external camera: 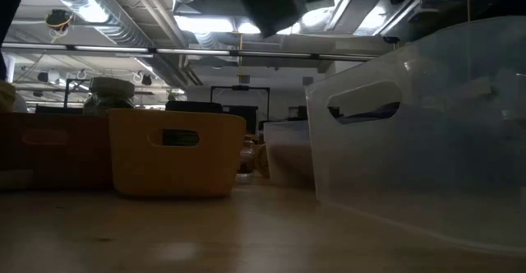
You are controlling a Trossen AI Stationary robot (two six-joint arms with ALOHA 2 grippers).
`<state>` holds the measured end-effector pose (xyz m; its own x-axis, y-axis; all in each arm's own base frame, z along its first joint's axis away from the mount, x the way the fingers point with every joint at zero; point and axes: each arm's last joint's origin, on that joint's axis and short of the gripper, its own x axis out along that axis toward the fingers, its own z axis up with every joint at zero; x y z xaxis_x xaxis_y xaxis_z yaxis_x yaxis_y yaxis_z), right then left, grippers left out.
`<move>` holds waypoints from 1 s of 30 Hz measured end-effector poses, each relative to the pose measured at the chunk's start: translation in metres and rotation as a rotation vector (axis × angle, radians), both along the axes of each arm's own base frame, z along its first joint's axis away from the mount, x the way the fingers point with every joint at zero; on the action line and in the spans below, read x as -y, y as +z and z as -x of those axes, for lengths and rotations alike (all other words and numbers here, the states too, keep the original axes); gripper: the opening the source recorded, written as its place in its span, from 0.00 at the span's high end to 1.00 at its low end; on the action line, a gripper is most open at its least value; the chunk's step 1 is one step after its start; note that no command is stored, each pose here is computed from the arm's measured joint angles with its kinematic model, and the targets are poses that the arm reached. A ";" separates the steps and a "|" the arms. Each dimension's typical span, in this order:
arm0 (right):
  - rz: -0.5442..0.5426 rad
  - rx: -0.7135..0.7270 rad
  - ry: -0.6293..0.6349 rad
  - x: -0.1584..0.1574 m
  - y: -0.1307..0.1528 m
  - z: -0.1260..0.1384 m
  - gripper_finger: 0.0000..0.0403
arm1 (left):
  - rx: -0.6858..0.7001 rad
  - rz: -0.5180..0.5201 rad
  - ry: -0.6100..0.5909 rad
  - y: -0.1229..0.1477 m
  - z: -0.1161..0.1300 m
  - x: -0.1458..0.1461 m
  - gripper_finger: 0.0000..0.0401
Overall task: Sort spices by type
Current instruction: Put the black spice can into the small yellow bin
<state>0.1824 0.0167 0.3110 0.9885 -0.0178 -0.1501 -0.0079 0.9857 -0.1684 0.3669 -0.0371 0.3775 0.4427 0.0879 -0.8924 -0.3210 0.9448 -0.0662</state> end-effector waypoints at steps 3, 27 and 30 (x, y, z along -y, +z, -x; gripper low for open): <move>-0.033 -0.060 -0.008 0.000 -0.006 0.001 0.36 | -0.058 0.027 0.033 -0.005 0.005 0.017 0.72; -0.093 -0.259 -0.027 0.001 -0.025 0.007 0.36 | -0.416 0.043 -0.090 -0.100 -0.024 0.095 0.71; -0.093 -0.260 -0.027 0.001 -0.025 0.007 0.36 | -0.443 0.047 -0.097 -0.108 -0.026 0.099 0.71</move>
